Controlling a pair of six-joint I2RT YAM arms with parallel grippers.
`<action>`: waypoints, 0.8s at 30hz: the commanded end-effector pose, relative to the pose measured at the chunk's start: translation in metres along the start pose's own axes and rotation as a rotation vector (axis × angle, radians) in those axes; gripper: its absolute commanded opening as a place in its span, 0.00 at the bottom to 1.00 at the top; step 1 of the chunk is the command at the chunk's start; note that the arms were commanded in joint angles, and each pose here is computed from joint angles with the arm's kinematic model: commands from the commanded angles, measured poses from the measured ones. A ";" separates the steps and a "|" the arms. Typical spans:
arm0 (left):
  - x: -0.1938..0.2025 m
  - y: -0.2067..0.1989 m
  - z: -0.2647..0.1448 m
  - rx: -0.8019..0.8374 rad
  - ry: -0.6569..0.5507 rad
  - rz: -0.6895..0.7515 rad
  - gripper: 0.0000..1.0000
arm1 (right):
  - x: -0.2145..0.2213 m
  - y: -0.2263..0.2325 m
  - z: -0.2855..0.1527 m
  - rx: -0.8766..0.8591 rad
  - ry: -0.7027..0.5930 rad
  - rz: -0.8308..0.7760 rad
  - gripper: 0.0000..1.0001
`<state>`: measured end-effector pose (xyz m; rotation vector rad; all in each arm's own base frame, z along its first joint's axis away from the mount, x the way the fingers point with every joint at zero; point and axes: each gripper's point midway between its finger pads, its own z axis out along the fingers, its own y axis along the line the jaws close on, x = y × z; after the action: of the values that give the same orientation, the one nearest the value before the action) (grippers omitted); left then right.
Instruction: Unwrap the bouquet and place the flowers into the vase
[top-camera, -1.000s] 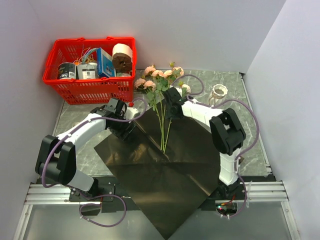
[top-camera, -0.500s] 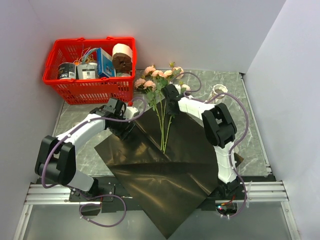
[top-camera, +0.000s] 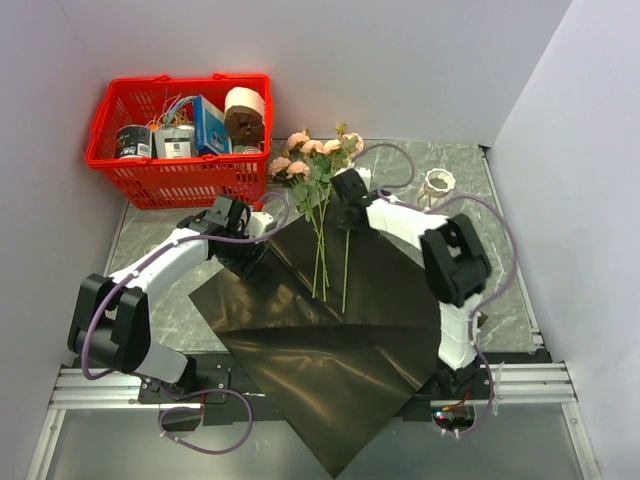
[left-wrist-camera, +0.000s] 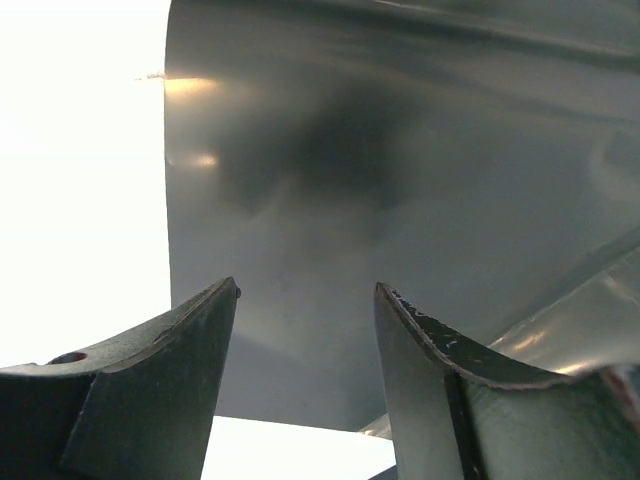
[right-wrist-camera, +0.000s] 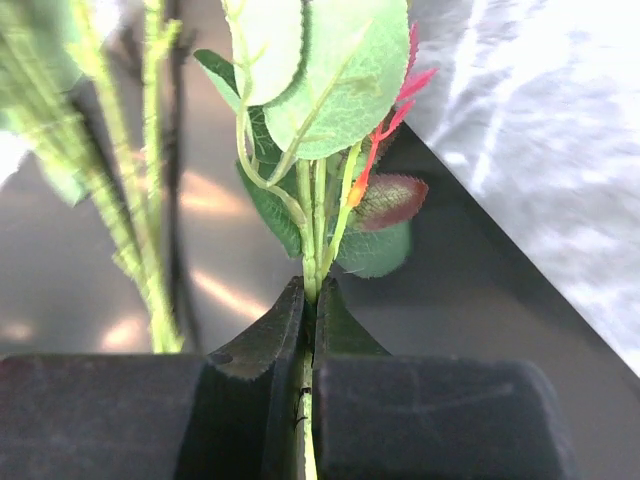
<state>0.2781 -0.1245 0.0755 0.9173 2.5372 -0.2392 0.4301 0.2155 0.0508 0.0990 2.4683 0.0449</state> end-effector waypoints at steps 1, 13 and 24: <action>-0.015 0.004 -0.011 -0.009 -0.052 -0.026 0.63 | -0.076 0.010 -0.074 -0.108 -0.261 0.096 0.00; -0.025 0.005 -0.024 0.015 -0.108 -0.056 0.63 | -0.219 -0.017 -0.271 -0.197 -0.921 0.028 0.00; -0.033 0.006 -0.040 0.031 -0.154 -0.057 0.63 | -0.292 -0.126 -0.405 0.197 -1.494 0.055 0.00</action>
<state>0.2898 -0.1207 0.1023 0.8151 2.4917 -0.3070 0.4328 0.1213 0.4612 0.0660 1.2374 -0.0362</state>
